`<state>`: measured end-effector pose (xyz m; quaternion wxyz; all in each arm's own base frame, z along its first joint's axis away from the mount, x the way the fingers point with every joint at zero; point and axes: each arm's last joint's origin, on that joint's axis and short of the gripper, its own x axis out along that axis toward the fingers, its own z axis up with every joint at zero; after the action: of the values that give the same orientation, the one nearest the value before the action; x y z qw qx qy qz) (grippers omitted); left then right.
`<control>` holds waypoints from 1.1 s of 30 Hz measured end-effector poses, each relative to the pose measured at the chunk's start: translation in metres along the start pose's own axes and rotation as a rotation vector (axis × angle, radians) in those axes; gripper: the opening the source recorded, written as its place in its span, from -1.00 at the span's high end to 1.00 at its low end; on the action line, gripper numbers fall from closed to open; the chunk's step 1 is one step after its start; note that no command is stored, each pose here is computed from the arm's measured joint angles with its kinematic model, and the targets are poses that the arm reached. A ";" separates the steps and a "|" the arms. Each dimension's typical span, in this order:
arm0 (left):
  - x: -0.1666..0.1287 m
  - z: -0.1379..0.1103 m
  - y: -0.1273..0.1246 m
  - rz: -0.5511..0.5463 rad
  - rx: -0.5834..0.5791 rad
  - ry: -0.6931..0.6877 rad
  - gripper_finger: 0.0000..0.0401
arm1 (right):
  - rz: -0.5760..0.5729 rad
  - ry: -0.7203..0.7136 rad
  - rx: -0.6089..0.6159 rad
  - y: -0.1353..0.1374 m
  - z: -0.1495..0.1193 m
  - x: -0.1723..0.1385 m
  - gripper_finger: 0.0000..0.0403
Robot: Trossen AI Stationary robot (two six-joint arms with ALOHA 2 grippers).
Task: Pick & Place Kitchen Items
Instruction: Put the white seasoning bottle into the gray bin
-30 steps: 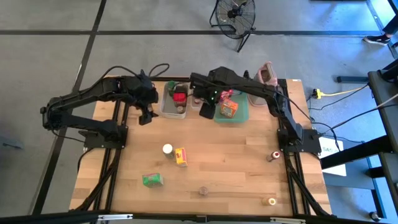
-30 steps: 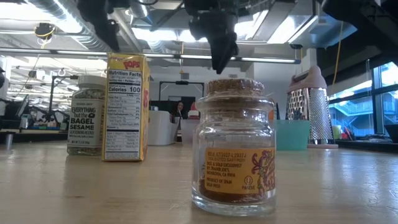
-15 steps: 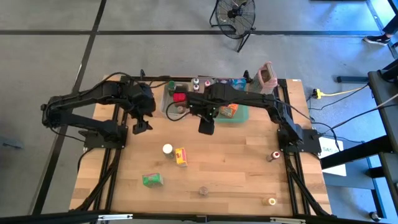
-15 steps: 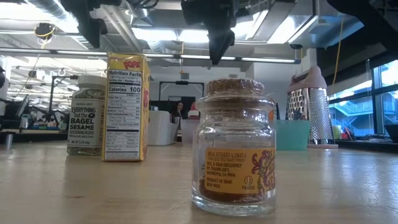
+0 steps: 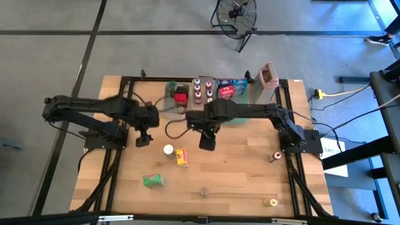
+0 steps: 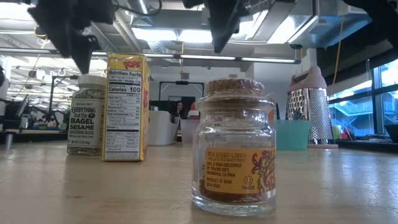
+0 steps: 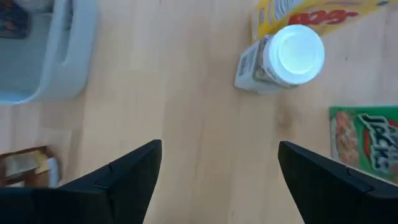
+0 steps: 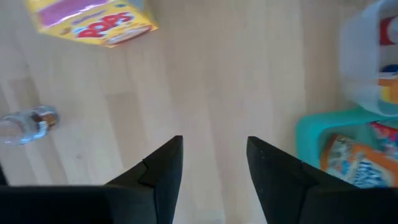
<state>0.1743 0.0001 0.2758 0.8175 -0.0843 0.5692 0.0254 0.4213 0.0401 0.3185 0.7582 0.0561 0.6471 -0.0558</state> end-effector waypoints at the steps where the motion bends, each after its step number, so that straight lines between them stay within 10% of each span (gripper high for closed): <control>1: 0.006 -0.001 -0.003 0.009 -0.003 -0.009 -0.58 | -0.005 -0.002 -0.003 0.006 -0.001 0.000 0.11; 19: 0.021 -0.006 -0.057 0.139 0.191 -0.265 -0.58 | -0.328 -0.384 -0.028 0.060 -0.064 -0.089 0.11; 33: 0.034 -0.008 -0.062 0.060 0.209 -0.295 -0.58 | -0.177 -0.633 0.050 0.058 -0.129 -0.171 0.10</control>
<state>0.1870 -0.0643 0.2484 0.8953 0.0226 0.4450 0.0024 0.2774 0.1198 0.4682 0.9124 -0.0019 0.3801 -0.1519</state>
